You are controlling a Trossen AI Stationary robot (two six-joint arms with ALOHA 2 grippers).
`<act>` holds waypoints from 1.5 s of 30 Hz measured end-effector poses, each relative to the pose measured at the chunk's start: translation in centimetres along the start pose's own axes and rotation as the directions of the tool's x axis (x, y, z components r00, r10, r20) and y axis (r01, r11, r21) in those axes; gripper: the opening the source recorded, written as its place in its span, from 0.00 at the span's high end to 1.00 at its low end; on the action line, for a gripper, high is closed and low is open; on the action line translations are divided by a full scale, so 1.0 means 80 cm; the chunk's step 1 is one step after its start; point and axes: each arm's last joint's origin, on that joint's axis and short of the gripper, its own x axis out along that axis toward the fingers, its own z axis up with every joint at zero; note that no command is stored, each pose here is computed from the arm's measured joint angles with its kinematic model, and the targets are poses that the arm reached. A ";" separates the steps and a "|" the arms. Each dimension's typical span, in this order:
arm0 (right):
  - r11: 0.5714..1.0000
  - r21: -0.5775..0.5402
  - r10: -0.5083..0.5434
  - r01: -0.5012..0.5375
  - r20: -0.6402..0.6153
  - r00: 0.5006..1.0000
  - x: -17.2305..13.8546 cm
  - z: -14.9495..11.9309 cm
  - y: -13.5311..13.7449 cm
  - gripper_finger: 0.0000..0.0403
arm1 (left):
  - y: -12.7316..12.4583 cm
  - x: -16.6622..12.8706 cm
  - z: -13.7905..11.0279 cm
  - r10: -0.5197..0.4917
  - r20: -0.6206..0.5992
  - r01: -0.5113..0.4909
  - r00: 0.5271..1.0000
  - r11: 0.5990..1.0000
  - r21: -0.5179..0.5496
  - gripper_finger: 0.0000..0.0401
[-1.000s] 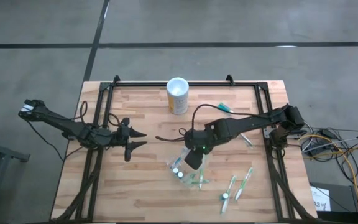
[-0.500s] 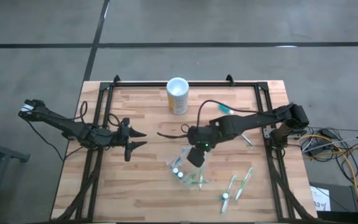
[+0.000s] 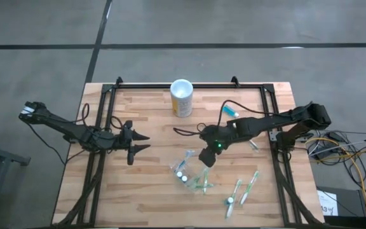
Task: Pick & Place toothbrushing station
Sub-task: Adjust the transparent organizer on the table
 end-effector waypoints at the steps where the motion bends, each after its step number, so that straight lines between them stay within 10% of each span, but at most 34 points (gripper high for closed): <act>1: 1.000 -0.004 0.008 -0.008 -0.003 1.000 0.001 0.000 -0.001 0.49 | 0.000 0.000 0.000 0.000 0.000 0.000 1.000 1.000 0.000 0.61; 45: 0.958 -0.036 0.272 -0.285 -0.204 0.941 0.061 0.039 -0.032 0.49 | 0.000 0.001 -0.001 0.002 -0.007 -0.002 1.000 1.000 0.004 0.60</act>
